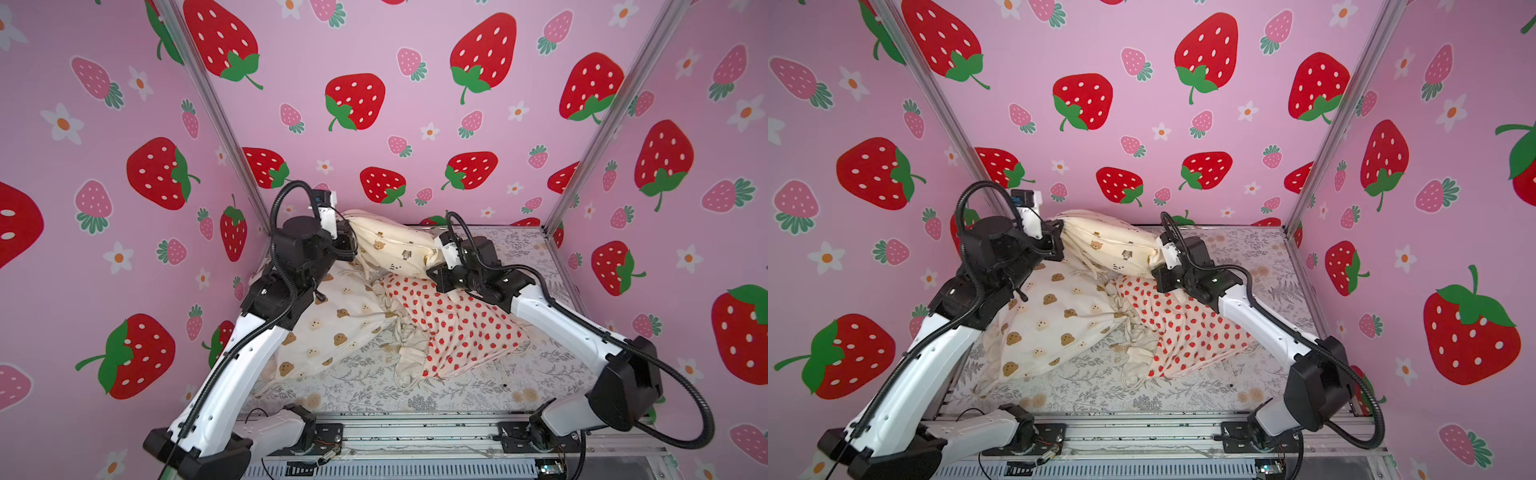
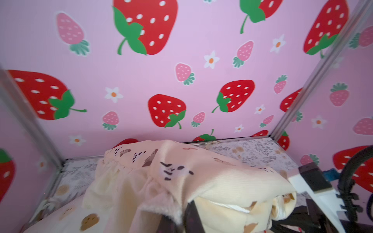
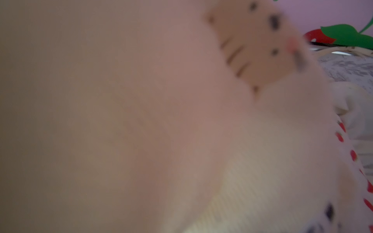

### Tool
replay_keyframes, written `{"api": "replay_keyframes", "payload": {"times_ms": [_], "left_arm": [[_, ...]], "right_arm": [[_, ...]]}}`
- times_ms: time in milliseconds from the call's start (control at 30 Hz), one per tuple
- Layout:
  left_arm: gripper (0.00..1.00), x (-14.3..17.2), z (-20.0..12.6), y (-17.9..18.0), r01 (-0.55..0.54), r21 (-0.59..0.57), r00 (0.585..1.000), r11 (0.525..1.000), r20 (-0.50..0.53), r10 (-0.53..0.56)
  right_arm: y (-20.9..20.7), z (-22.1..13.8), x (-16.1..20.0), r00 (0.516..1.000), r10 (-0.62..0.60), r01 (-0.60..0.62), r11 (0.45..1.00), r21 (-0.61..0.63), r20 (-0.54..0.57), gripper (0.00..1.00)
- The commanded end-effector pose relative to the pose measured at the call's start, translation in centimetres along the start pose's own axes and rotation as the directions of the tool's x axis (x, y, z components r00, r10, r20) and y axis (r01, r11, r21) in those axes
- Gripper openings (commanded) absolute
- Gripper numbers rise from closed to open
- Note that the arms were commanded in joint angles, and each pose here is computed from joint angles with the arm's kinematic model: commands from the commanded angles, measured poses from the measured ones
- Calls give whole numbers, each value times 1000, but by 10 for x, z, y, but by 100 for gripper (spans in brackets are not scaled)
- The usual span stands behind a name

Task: Zip up pillowcases
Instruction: Place the pillowcase on the pillowcase.

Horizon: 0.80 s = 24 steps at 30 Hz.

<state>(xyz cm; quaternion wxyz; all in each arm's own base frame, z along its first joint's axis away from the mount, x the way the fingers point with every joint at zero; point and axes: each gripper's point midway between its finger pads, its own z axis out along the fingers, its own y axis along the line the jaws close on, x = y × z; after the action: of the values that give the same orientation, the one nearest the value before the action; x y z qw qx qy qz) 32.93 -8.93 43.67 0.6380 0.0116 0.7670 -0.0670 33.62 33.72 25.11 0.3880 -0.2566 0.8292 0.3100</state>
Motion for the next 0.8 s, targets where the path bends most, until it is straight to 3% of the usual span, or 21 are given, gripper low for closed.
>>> {"api": "replay_keyframes", "payload": {"times_ms": [0,100,167,267,333,367,467,567,767], "left_arm": [[0,40,-28,67,80,-287,996,954,-11,-87],[0,95,-31,85,150,-346,980,926,-70,-185],[0,116,-35,86,190,-347,969,918,-86,-233],[0,127,-34,81,210,-315,961,926,-108,-255],[4,123,-35,78,210,-303,959,930,-120,-256],[16,119,-36,76,209,-297,959,932,-123,-255],[37,104,-38,65,215,-234,960,948,-127,-249],[47,94,-41,55,221,-184,958,958,-141,-249],[58,78,-58,49,236,-139,956,962,-143,-255]], "right_arm": [[13,32,-20,999,-7,8,999,-32,45,0],[20,62,-14,1000,-14,14,999,-51,1,1],[22,73,-8,1000,-6,5,998,-59,-25,15],[18,70,-2,999,-2,1,999,-40,-40,23],[13,58,-4,999,-7,7,1000,1,-39,30],[11,51,-4,999,-15,16,1000,17,-40,36],[3,28,-2,998,-31,35,997,67,-62,51],[-11,3,5,997,-9,19,992,123,-82,68],[-37,-42,29,990,74,-48,977,207,-122,87]]}}
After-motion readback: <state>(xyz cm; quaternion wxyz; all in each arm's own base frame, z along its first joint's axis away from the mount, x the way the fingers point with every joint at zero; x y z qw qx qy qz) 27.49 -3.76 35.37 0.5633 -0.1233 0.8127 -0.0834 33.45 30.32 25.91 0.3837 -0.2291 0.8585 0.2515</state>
